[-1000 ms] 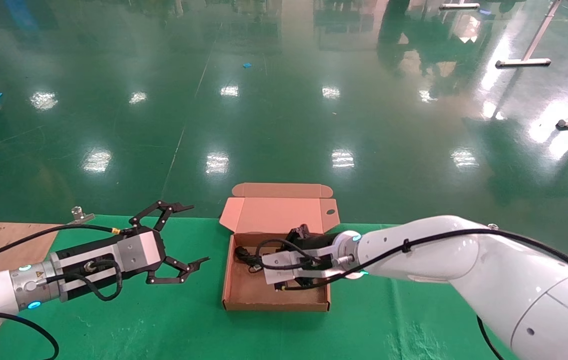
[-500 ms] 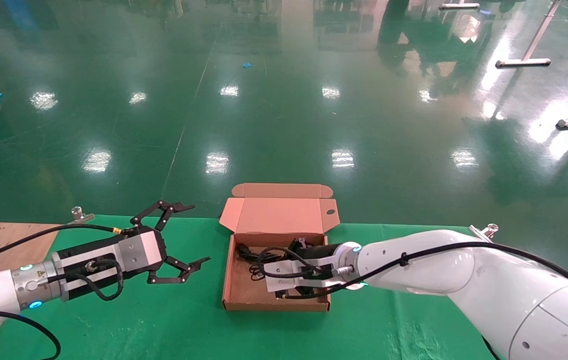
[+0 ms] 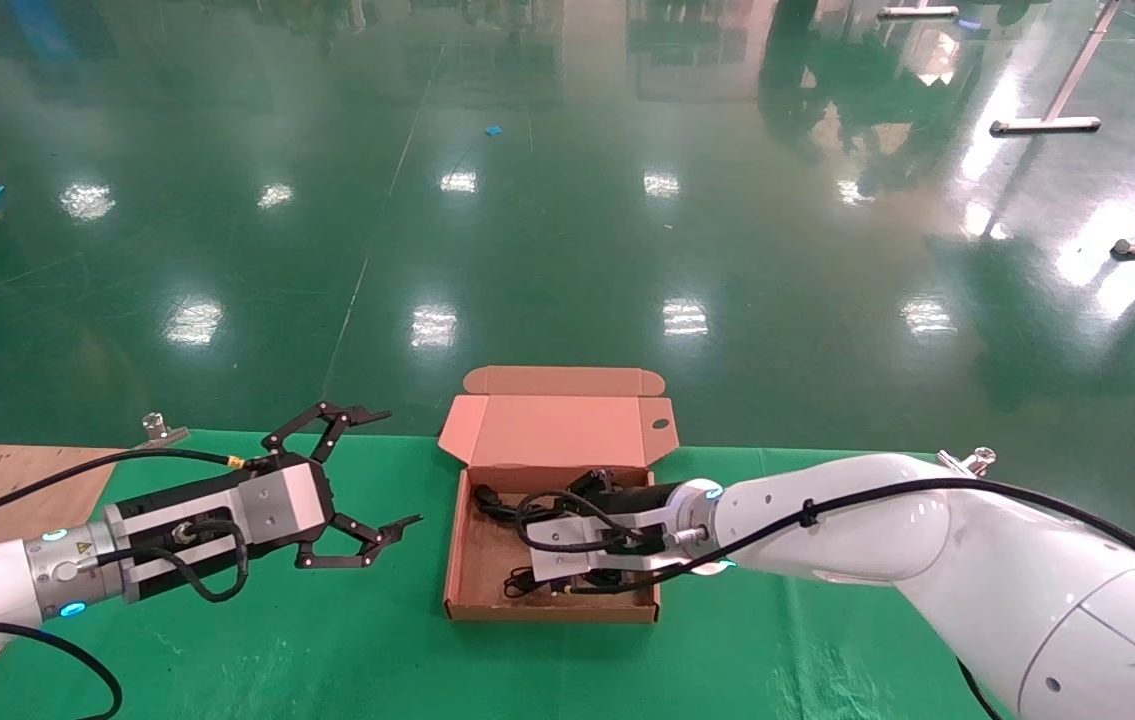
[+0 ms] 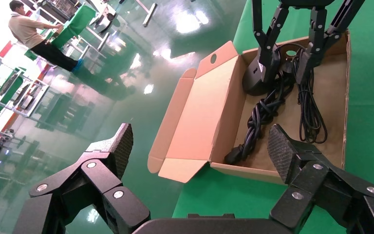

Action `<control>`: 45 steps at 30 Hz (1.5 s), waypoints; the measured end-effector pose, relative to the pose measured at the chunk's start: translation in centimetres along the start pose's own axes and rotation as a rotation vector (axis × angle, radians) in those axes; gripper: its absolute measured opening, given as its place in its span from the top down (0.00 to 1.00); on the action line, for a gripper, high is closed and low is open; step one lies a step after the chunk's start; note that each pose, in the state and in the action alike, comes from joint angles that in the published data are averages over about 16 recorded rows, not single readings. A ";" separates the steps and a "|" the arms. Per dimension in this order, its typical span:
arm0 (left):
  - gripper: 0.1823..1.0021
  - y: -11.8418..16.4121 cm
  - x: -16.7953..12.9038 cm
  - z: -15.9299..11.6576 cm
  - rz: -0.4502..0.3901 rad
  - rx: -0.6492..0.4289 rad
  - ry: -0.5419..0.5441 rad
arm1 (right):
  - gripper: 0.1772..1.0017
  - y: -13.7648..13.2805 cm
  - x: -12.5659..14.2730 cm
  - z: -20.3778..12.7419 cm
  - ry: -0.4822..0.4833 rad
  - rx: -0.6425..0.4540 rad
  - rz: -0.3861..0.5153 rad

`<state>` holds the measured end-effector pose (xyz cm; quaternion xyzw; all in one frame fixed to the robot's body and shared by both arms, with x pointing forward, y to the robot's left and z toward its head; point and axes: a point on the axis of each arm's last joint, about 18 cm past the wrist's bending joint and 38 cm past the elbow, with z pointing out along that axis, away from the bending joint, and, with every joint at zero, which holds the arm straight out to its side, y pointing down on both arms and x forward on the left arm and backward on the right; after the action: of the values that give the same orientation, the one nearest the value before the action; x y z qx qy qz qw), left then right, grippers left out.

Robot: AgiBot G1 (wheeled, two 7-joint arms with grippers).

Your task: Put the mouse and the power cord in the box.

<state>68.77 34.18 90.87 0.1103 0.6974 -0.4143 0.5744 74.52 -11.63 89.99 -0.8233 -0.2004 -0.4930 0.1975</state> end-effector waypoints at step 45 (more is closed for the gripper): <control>0.00 -13.5 -1.9 -8.1 -0.458 0.393 0.191 | 0.00 1.4 -4.2 -20.7 -0.031 0.687 0.746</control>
<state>55.13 31.98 98.58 0.0973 0.6615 -0.6474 0.3658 58.29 -24.23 95.11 -0.7335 -0.0459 -0.2823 0.6166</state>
